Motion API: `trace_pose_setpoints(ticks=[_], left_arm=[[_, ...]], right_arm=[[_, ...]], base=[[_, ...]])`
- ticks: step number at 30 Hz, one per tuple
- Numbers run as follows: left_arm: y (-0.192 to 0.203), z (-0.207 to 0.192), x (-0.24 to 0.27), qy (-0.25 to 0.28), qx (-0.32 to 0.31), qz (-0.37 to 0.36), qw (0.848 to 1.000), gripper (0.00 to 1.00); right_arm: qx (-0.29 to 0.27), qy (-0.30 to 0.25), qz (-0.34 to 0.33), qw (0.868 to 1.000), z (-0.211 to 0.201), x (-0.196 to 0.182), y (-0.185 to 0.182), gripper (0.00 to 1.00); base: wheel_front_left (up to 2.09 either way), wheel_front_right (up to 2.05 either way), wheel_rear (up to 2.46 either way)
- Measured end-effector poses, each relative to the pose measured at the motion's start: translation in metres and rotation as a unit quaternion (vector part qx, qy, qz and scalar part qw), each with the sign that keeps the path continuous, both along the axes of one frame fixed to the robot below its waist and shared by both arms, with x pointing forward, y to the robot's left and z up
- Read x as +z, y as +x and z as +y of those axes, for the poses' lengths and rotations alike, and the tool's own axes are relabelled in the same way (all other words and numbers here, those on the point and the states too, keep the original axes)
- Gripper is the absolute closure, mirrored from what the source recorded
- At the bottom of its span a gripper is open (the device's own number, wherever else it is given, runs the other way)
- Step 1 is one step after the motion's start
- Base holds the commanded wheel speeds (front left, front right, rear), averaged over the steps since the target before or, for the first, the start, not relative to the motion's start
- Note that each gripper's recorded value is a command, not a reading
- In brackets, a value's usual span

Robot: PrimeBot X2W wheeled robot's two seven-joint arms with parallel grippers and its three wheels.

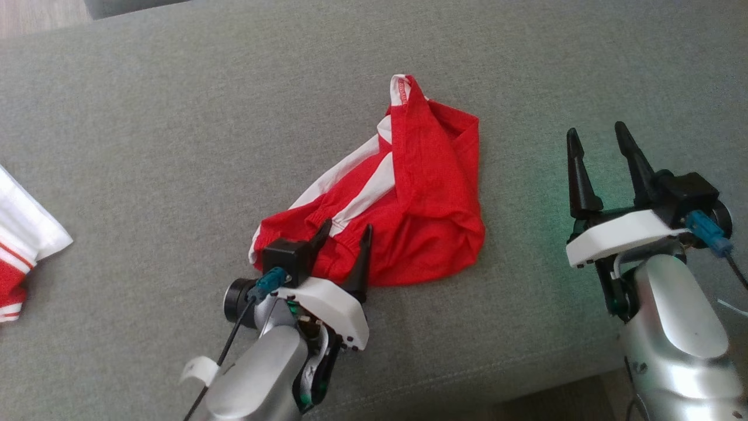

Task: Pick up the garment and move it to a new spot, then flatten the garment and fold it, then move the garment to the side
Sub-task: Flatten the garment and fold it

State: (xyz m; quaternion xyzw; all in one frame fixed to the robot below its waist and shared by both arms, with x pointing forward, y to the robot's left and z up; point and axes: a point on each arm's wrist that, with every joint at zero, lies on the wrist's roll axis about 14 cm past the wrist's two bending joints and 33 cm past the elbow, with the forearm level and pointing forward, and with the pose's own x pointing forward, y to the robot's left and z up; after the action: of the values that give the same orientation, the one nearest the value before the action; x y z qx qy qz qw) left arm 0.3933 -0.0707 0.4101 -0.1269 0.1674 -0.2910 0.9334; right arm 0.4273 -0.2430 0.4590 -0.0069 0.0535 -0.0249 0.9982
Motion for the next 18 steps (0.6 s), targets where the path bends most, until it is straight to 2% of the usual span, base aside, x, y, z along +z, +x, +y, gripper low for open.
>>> trace_pose_setpoints(ticks=[13, 18], left_arm=[[-0.002, 0.017, -0.001, 0.006, 0.031, 0.003, 0.999, 0.00], [-0.010, 0.012, -0.008, -0.004, 0.010, 0.020, 1.000, 0.00]], right_arm=[[-0.010, 0.015, -0.011, 1.000, -0.002, 0.005, 0.004, 0.00], [-0.010, 0.023, -0.010, 1.000, 0.003, 0.003, 0.005, 0.00]], base=[[0.00, 0.00, 0.00], [0.00, 0.00, 0.00]])
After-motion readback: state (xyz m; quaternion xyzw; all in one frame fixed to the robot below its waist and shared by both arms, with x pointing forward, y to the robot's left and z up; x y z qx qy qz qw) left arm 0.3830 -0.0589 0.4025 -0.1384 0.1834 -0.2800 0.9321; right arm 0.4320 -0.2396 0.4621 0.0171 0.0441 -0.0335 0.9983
